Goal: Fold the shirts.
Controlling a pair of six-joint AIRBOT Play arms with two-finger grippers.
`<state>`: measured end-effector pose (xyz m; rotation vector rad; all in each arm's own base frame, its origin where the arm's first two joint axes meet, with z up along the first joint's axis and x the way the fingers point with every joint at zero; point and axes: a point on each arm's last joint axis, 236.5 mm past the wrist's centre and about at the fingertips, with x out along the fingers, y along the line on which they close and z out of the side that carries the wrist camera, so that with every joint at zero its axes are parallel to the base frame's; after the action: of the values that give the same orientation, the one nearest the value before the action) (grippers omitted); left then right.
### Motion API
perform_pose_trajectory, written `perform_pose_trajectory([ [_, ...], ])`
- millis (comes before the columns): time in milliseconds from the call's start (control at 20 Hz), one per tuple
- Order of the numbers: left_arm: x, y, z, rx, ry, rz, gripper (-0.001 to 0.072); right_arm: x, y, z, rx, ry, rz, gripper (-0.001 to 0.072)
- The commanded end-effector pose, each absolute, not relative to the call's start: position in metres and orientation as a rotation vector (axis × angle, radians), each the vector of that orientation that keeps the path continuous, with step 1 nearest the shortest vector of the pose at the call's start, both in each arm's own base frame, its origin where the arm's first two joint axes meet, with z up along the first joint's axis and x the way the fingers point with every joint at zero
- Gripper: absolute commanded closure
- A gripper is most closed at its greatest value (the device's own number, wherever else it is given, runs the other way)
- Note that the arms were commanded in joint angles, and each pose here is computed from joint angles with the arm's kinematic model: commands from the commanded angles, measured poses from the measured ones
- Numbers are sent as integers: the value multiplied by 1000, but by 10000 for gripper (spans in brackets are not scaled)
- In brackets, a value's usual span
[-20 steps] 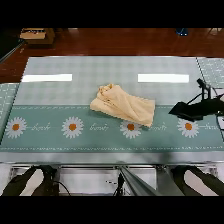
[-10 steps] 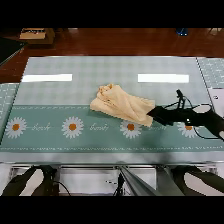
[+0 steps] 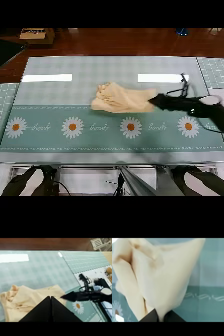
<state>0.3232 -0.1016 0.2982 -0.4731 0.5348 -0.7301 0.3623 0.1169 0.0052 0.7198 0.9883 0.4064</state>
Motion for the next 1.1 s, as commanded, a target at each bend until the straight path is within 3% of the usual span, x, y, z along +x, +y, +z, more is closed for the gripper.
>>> perform_pose_trajectory([
  [0,331,-83,274,-399,589,-630,690,369,26,93,602,839,188,686],
  [200,343,-62,246,-356,663,-546,689,335,-72,152,571,839,-80,686],
  [400,355,-57,229,-388,705,-544,690,297,-109,176,504,904,-218,687],
  [650,383,-43,211,-435,712,-500,689,206,-166,155,322,1214,-550,686],
  [850,400,-34,194,-452,727,-481,689,161,-192,155,288,1327,-759,686],
  [1050,406,-31,184,-437,735,-489,689,112,-186,126,426,1508,-853,688],
])
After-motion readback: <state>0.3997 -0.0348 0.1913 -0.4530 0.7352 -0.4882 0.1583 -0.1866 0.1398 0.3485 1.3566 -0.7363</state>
